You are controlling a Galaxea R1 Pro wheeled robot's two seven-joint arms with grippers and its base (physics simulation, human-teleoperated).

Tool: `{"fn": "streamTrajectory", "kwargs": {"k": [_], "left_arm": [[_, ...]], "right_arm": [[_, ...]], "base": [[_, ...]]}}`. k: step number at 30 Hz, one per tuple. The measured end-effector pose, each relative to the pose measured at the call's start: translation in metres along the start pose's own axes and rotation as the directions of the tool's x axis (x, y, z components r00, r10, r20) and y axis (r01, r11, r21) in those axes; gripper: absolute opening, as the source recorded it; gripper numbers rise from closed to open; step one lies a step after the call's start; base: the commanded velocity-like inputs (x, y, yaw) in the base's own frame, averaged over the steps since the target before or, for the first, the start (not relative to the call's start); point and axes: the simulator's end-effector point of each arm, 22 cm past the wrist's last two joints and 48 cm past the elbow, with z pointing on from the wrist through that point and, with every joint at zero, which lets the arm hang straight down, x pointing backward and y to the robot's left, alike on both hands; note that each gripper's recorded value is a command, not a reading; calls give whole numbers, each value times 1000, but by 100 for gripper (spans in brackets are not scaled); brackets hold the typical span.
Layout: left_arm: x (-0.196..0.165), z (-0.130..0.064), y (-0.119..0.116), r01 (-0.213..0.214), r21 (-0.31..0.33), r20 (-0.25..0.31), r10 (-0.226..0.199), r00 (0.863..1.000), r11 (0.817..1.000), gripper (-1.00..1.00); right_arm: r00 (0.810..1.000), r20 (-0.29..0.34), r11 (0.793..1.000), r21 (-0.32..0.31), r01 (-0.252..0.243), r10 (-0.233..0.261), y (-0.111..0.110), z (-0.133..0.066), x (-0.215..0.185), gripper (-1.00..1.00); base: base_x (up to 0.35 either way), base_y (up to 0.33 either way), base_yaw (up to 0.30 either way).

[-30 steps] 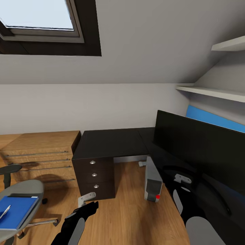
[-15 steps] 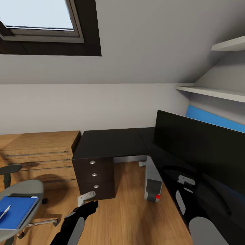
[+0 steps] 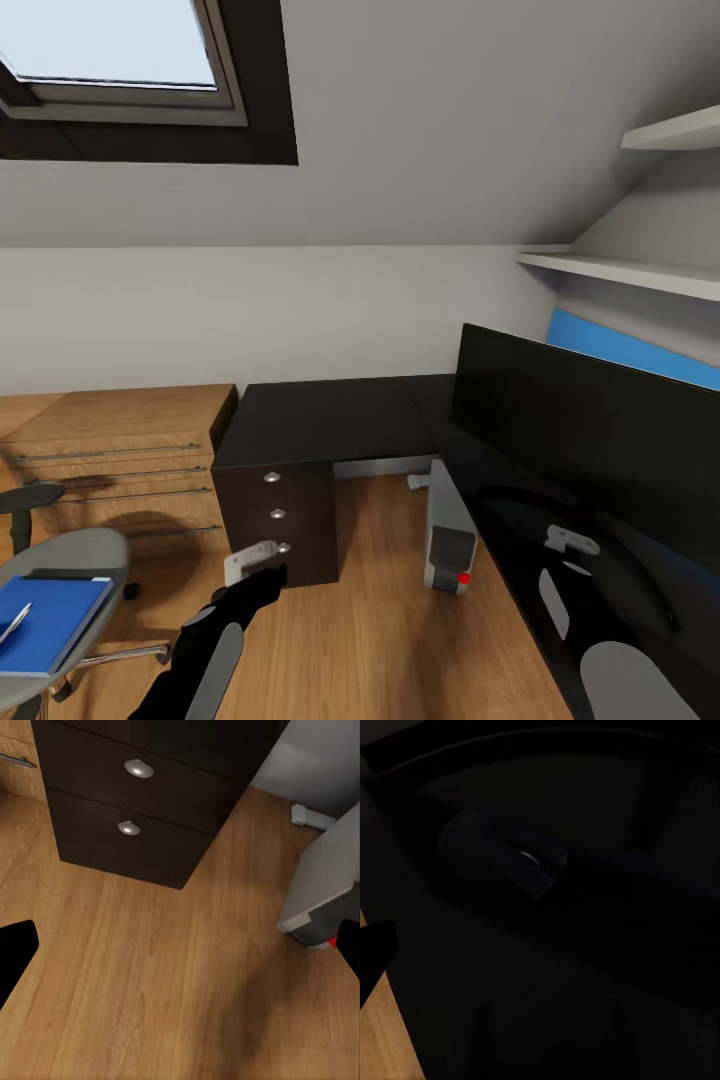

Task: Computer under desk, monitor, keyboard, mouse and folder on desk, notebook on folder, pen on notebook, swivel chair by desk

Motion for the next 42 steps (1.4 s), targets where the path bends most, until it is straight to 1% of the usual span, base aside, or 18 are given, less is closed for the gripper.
{"fn": "streamTrajectory", "kwargs": {"k": [10,34,42], "left_arm": [[5,8,2,2,3,7,-2,1000,1000,100],[31,32,10,3,3,6,-3,1000,1000,100],[31,32,11,3,2,5,-3,1000,1000,100]], "right_arm": [[1000,2,1000,-1,5,-5,0,8,9,100],[1000,2,1000,-4,8,-8,2,30,37,100],[1000,2,1000,-4,8,-8,2,30,37,100]], "base": [[0,0,0],[0,0,0],[0,0,0]]}}
